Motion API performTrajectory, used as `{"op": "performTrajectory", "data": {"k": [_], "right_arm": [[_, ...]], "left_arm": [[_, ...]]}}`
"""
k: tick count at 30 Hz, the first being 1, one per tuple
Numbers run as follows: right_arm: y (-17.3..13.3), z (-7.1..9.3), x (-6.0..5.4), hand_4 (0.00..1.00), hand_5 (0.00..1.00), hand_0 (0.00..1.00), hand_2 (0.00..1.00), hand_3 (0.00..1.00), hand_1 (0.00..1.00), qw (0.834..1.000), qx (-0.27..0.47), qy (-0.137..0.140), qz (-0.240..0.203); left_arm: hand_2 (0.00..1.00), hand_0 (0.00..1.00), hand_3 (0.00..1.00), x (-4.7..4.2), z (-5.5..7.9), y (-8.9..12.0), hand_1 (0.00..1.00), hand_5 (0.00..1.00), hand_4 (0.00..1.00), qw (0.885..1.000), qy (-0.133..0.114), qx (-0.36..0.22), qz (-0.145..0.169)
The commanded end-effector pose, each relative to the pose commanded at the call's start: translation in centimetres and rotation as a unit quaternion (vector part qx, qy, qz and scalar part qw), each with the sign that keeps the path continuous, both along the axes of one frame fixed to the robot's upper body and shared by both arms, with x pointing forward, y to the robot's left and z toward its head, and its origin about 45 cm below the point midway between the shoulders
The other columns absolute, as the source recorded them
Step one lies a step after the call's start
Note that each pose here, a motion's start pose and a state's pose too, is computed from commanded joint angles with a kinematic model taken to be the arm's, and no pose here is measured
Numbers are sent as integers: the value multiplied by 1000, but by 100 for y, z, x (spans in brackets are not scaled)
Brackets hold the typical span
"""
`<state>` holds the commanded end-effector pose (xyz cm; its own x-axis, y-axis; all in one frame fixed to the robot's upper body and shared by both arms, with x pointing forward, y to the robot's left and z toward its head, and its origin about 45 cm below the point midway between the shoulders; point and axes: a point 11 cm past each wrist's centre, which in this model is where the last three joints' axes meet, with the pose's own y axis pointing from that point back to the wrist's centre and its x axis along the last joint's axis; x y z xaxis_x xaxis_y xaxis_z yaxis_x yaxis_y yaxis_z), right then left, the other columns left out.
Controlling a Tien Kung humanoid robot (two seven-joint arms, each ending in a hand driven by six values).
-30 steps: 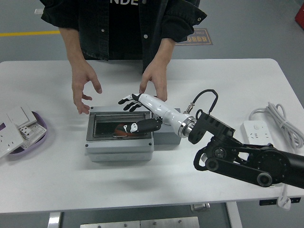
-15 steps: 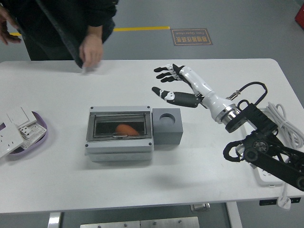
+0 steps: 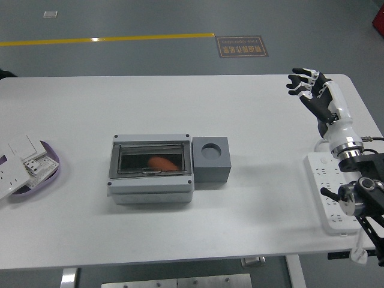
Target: Pick up the cylinder from the cube,place it in the box,flap close box
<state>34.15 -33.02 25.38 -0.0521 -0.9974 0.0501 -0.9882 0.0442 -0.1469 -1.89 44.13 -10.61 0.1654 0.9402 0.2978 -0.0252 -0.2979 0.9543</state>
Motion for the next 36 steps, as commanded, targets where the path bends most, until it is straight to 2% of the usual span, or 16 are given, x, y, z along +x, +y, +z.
{"op": "performTrajectory", "data": {"k": [4,7,11,12,17,18,36], "right_arm": [[-209,137,-28,754,386,655,656,684,629,998,23,-38,-38],[-311,170,-54,784,376,683,663,699,645,996,29,-51,-62],[-376,161,-75,784,376,683,663,699,645,995,30,-52,-76],[-388,156,-79,813,335,678,706,827,674,995,30,-52,-79],[-448,134,-97,813,335,678,706,827,674,994,35,-51,-93],[-456,131,-100,811,337,704,728,874,691,994,36,-51,-95],[-633,138,-152,828,315,722,712,845,681,989,40,-60,-130]], "left_arm": [[616,597,631,48,17,44,623,265,667,1000,-4,4,-4],[616,597,630,58,30,78,623,264,666,1000,-4,7,-7],[616,597,630,55,44,115,623,264,666,1000,-3,11,-8],[616,596,630,53,47,122,622,263,668,1000,-3,12,-8],[616,596,630,33,38,102,622,263,668,1000,-2,9,-6],[615,596,629,35,35,92,622,264,669,1000,-2,8,-6],[615,596,628,80,54,136,621,255,670,1000,-5,8,-6]]}}
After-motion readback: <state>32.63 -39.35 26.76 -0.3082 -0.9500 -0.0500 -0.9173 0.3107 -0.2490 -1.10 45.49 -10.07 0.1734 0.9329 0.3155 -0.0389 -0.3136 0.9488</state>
